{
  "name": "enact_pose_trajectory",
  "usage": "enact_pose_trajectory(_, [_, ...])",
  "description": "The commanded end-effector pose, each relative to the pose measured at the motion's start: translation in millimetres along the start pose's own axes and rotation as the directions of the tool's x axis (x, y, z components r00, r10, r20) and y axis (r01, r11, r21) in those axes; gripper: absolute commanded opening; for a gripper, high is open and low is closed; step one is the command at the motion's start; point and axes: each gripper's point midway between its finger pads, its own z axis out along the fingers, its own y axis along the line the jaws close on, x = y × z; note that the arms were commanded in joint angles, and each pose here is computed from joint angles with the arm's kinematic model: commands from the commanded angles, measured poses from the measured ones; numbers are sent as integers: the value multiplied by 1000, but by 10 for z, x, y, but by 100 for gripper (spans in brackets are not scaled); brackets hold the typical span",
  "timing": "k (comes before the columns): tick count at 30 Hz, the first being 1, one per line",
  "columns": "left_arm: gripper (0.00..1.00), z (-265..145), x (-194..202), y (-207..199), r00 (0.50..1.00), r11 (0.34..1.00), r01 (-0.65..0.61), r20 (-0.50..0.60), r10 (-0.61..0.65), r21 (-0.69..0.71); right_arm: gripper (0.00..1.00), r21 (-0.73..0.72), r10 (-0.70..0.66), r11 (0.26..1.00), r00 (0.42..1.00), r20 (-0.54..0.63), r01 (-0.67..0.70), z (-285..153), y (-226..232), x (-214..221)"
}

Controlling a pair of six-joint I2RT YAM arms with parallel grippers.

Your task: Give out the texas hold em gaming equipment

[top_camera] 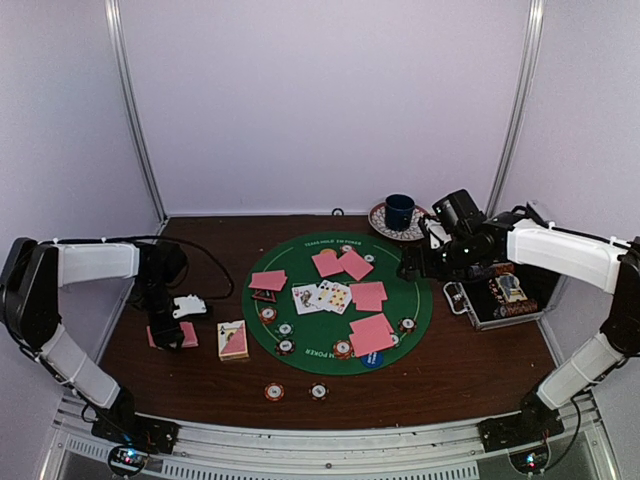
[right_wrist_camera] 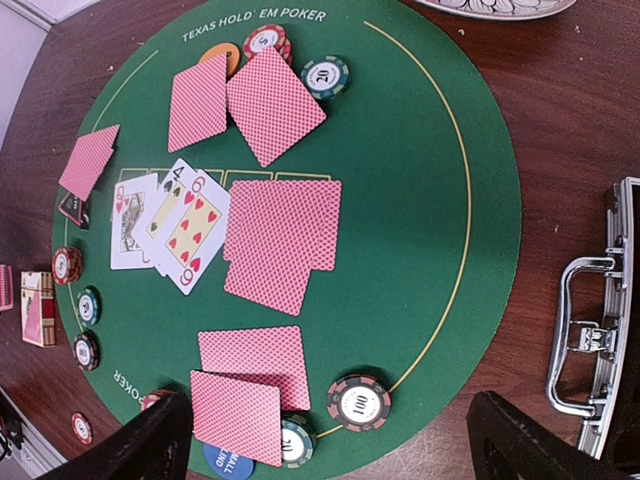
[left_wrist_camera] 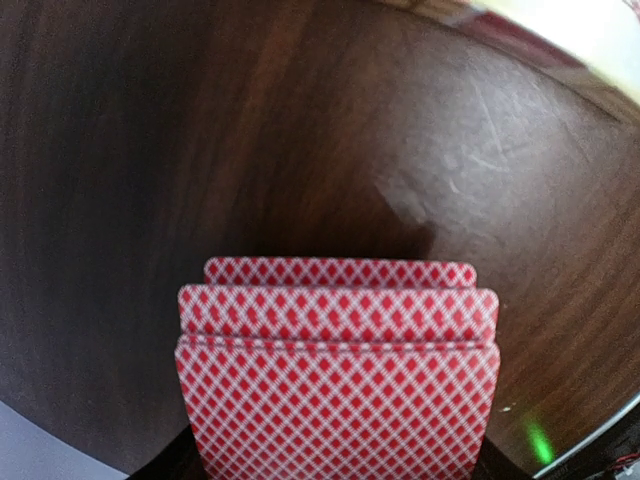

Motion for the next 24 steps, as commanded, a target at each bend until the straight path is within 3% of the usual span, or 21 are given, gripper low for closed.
enact_pose_trajectory(1, [0, 67, -203, 125, 997, 999, -15, 71, 18, -40, 100, 1, 47, 999, 996, 75, -47, -122, -43, -102])
enact_pose_trajectory(17, [0, 255, -565, -40, 995, 997, -68, 65, 71, -46, 99, -18, 83, 997, 991, 104, -81, -161, -61, -68])
enact_pose_trajectory(20, [15, 238, -611, -34, 995, 997, -59, 79, 63, -45, 99, -21, 83, 997, 991, 107, -81, -160, -60, -64])
enact_pose_trajectory(23, [44, 204, -649, -41, 993, 998, -54, 100, 58, -42, 100, -24, 84, 996, 991, 107, -82, -154, -57, -59])
enact_pose_trajectory(24, [48, 188, -658, -43, 993, 998, -54, 107, 58, -42, 100, -25, 84, 996, 990, 109, -82, -152, -56, -61])
